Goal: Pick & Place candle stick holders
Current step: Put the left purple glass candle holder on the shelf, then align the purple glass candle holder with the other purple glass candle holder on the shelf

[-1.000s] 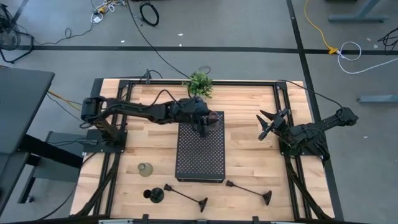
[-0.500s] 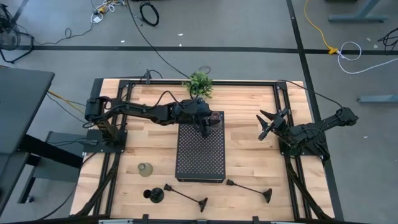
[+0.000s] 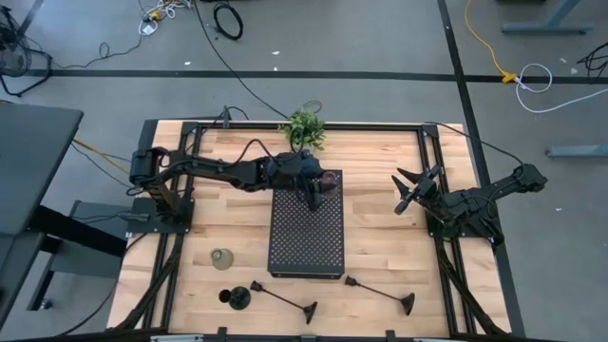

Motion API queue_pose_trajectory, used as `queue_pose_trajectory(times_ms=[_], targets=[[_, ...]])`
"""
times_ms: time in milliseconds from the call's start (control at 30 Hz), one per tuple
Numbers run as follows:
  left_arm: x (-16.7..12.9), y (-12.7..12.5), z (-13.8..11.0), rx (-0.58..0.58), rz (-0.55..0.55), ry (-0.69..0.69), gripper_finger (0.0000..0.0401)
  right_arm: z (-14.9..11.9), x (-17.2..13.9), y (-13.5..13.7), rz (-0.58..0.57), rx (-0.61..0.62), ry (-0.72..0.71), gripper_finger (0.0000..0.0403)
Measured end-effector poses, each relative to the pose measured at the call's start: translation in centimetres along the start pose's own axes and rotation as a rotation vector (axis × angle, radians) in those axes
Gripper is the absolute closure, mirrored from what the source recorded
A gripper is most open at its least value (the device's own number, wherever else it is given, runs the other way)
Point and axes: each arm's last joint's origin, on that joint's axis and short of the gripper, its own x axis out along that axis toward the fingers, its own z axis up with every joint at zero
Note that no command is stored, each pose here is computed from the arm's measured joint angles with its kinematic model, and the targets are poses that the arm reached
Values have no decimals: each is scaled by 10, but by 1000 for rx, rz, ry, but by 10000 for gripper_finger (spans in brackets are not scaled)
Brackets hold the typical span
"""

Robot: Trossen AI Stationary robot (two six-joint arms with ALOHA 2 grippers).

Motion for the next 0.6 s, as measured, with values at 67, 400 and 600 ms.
queue_pose_trajectory(times_ms=[67, 400, 600], targets=[[0, 0, 0, 1, 1, 0, 215, 0, 0, 0, 0, 0, 0, 273], [-2, 0, 3, 9, 9, -14, 156, 0, 0, 0, 0, 0, 0, 273], [-10, 0, 11, 26, 7, -26, 149, 0, 0, 0, 0, -1, 0, 273]])
